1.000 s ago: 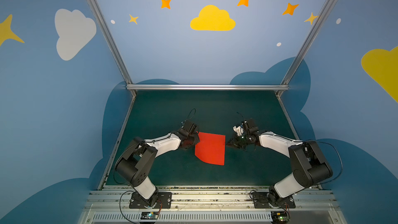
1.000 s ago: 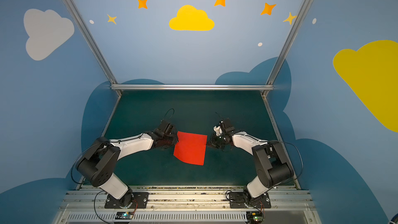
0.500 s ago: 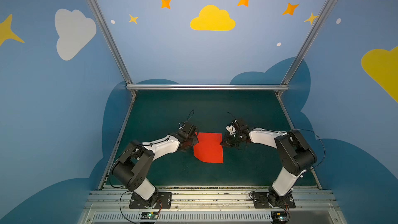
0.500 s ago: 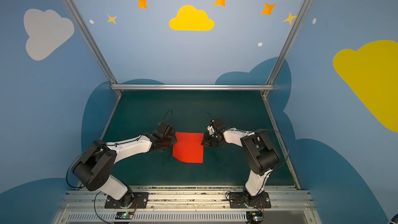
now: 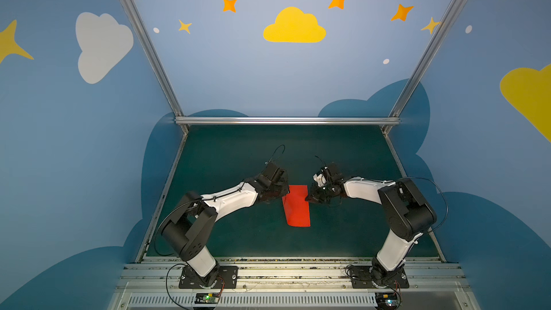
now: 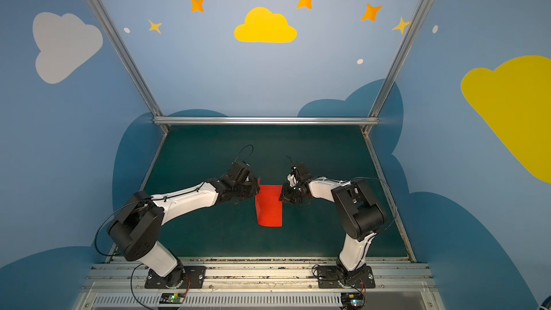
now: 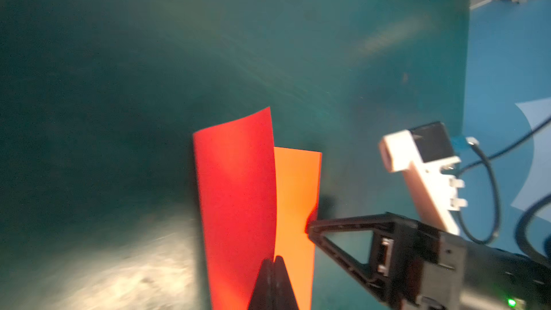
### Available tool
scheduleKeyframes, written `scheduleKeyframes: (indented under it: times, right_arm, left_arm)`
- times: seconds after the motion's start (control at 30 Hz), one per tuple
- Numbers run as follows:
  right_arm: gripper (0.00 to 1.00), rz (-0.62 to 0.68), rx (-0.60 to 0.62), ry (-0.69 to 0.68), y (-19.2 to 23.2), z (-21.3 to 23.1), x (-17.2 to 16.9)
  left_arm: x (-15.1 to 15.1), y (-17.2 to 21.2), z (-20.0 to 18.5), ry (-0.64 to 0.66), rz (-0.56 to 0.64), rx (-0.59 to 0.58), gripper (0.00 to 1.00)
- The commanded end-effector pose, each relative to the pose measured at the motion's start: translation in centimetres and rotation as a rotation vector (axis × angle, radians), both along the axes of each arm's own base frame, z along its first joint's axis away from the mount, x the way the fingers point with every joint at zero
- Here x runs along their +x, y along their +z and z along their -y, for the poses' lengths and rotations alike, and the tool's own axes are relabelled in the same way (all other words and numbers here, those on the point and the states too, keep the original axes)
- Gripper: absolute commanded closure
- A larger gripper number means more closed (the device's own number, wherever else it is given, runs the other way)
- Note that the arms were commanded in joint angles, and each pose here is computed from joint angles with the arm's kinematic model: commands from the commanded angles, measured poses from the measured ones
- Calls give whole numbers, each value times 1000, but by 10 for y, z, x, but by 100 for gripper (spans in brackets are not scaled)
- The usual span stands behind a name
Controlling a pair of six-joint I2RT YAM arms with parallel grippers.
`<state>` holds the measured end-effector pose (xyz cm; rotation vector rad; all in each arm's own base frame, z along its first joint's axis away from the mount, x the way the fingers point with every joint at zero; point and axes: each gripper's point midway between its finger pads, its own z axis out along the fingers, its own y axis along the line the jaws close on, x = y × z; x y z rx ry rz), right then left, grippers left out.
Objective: Fold a paper plane with a square sheet of paper (fold left side to right side)
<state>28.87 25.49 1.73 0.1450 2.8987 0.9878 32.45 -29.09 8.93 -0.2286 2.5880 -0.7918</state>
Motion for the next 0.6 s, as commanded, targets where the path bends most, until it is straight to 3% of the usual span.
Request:
scheduleKeyframes:
  times: [0.0,0.33,0.57]
  right_arm:
    - [100,-42,-43,1,-21,7,-10]
    - [100,-54,-10,11,-21,4,-15]
    - [100,6,46,-33,10,18,-2]
  left_arm:
    - [-1,-3,21,-66,-21,-9,97]
    - [-10,-33,60,-195,-86,41,97]
    - [-18,-47,63,-225,-101,73,97]
